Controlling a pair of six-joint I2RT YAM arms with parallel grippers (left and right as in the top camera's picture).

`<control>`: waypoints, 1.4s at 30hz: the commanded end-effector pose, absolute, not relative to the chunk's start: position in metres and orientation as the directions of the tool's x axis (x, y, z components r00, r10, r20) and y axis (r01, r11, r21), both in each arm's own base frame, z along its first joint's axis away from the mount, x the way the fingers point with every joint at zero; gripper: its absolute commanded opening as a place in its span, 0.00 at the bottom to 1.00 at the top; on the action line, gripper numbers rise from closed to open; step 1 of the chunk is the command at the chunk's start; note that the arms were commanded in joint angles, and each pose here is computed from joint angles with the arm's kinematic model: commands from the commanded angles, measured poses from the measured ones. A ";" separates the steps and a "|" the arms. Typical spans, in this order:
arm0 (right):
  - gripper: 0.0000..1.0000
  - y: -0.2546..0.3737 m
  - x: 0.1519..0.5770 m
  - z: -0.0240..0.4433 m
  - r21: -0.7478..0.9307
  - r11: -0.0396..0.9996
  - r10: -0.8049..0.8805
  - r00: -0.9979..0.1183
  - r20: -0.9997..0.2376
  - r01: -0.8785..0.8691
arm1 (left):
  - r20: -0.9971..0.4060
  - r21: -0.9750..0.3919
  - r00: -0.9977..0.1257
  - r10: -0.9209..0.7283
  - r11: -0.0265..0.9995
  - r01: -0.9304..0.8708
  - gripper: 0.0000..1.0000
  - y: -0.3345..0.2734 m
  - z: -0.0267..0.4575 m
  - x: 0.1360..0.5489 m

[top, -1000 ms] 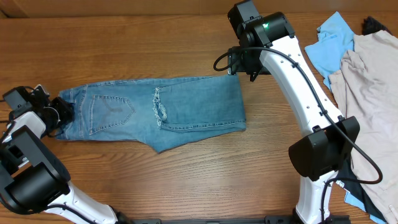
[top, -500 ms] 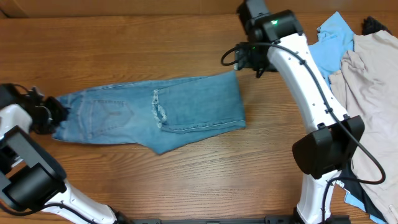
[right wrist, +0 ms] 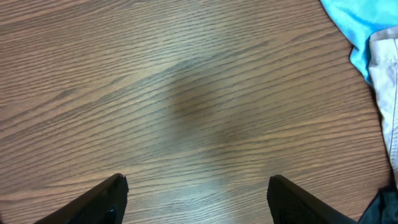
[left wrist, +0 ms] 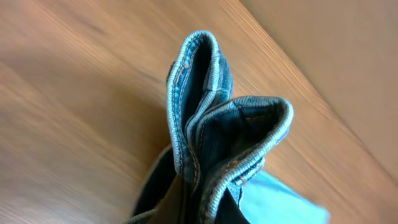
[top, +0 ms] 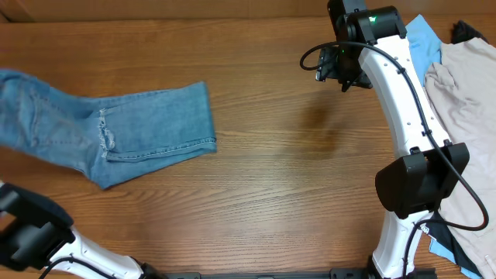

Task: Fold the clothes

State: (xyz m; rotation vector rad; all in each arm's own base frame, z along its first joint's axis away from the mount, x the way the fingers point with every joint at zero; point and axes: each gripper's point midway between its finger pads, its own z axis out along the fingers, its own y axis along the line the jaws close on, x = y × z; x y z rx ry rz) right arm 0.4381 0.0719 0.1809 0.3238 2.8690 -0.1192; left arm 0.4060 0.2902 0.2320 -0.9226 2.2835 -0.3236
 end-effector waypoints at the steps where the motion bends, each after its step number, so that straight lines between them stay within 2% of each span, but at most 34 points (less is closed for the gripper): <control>1: 0.75 0.077 0.437 0.183 -0.037 0.975 0.202 -0.946 -0.253 0.218 | -0.442 -0.508 -0.662 -0.606 0.777 -0.372 0.04 0.203 0.245 0.443; 6: 0.75 0.077 0.434 0.182 -0.035 0.976 0.202 -0.950 -0.240 0.216 | -0.420 -0.479 -0.774 -0.473 0.840 -0.254 0.04 0.118 0.238 0.468; 11: 0.75 0.077 0.434 0.182 -0.037 0.976 0.202 -0.950 -0.237 0.216 | -0.410 -0.241 -0.859 -0.306 0.945 -0.222 0.04 0.057 0.215 0.473; 15: 0.75 0.077 0.433 0.182 -0.038 0.976 0.202 -0.951 -0.234 0.216 | -0.370 -0.160 -0.905 -0.210 0.974 -0.161 0.04 0.012 0.196 0.469; 21: 0.75 0.077 0.431 0.181 -0.041 0.976 0.201 -0.953 -0.228 0.216 | -0.297 -0.150 -0.943 -0.153 0.982 -0.112 0.04 -0.028 0.166 0.456; 27: 0.75 0.076 0.429 0.181 -0.044 0.975 0.201 -0.954 -0.221 0.216 | -0.230 -0.158 -0.959 -0.166 0.979 -0.131 0.04 -0.047 0.141 0.443; 31: 0.75 0.077 0.429 0.181 -0.040 0.976 0.201 -0.955 -0.220 0.215 | -0.202 -0.251 -0.962 -0.184 0.959 -0.131 0.04 -0.074 0.137 0.441; 32: 0.75 0.079 0.429 0.180 -0.028 0.977 0.201 -0.956 -0.215 0.212 | -0.199 -0.283 -0.963 -0.180 0.952 -0.120 0.10 -0.083 0.139 0.441; 33: 0.75 0.081 0.429 0.180 -0.021 0.977 0.201 -0.957 -0.211 0.210 | -0.199 -0.303 -0.964 -0.174 0.947 -0.108 0.34 -0.090 0.140 0.442; 35: 0.75 0.081 0.428 0.180 -0.019 0.978 0.198 -0.958 -0.209 0.207 | -0.206 -0.355 -0.967 -0.150 0.932 -0.069 0.63 -0.108 0.144 0.443; 39: 0.75 0.081 0.426 0.180 -0.025 0.980 0.190 -0.961 -0.200 0.199 | -0.244 -0.415 -0.963 -0.115 0.910 -0.004 0.70 -0.124 0.152 0.450; 42: 0.75 0.089 0.422 0.179 0.011 0.988 0.156 -0.973 -0.172 0.157 | -0.261 -0.414 -0.956 -0.135 0.910 -0.015 0.70 -0.115 0.155 0.455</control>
